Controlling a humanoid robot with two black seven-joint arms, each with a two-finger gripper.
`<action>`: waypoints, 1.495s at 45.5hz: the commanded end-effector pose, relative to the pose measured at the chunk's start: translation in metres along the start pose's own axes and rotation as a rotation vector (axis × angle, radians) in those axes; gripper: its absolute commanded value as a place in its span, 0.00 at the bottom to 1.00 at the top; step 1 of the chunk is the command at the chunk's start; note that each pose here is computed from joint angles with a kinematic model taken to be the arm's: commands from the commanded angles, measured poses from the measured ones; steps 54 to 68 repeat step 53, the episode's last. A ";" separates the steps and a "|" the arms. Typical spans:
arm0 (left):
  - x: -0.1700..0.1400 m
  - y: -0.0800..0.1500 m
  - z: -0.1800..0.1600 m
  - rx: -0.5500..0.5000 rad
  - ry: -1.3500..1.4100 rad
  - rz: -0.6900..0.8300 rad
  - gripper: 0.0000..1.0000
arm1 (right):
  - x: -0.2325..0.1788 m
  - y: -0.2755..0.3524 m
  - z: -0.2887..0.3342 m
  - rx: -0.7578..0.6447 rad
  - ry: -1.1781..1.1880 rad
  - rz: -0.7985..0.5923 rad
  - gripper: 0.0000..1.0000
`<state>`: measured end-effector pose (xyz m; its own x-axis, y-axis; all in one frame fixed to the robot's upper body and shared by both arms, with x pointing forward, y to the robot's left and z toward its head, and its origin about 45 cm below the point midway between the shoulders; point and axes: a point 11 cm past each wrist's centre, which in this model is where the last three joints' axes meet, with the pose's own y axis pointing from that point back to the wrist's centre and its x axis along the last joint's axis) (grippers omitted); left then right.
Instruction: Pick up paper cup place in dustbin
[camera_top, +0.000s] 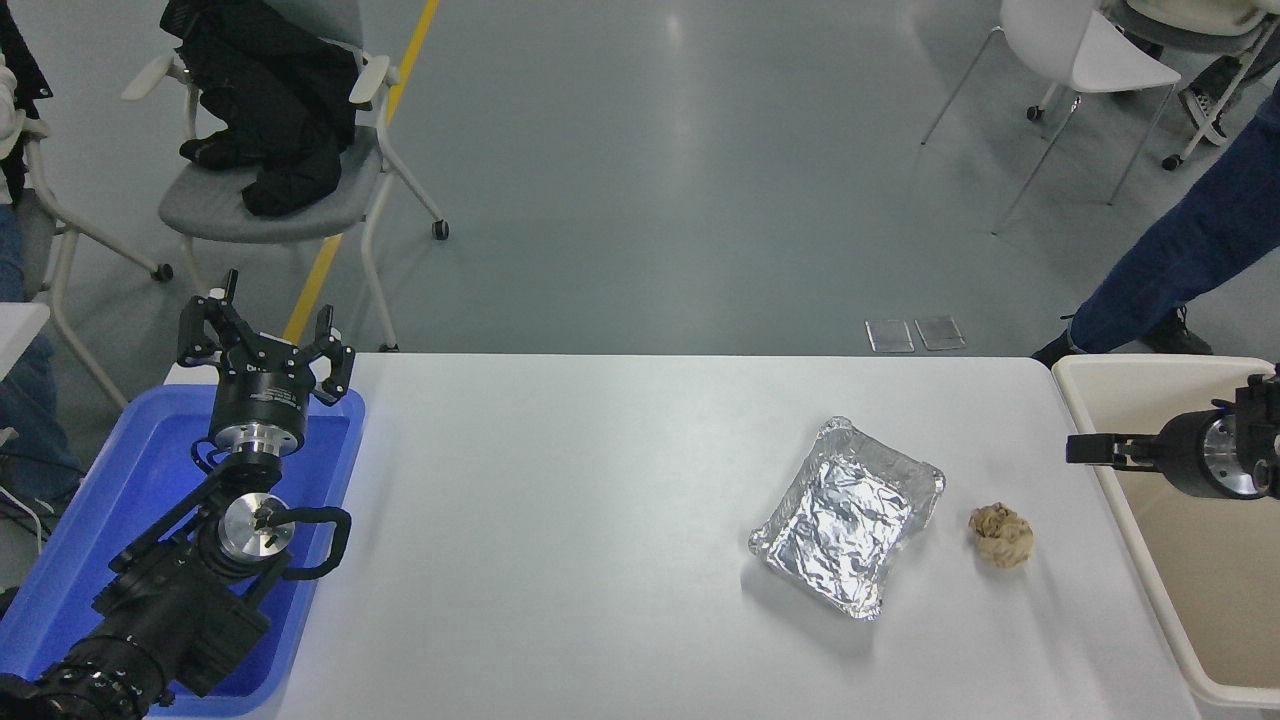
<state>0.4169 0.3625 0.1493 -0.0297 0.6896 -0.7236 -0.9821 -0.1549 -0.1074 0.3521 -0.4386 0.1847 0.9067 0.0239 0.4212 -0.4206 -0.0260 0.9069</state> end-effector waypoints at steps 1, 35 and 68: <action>0.000 0.000 0.000 0.000 0.001 -0.001 0.99 | 0.008 0.074 -0.057 0.086 0.107 -0.105 1.00; 0.000 0.001 0.000 0.001 0.000 0.001 0.99 | 0.040 0.221 -0.203 0.186 0.052 -0.363 1.00; 0.000 0.001 0.000 0.001 0.000 0.001 0.99 | 0.049 0.233 -0.214 0.182 0.057 -0.321 1.00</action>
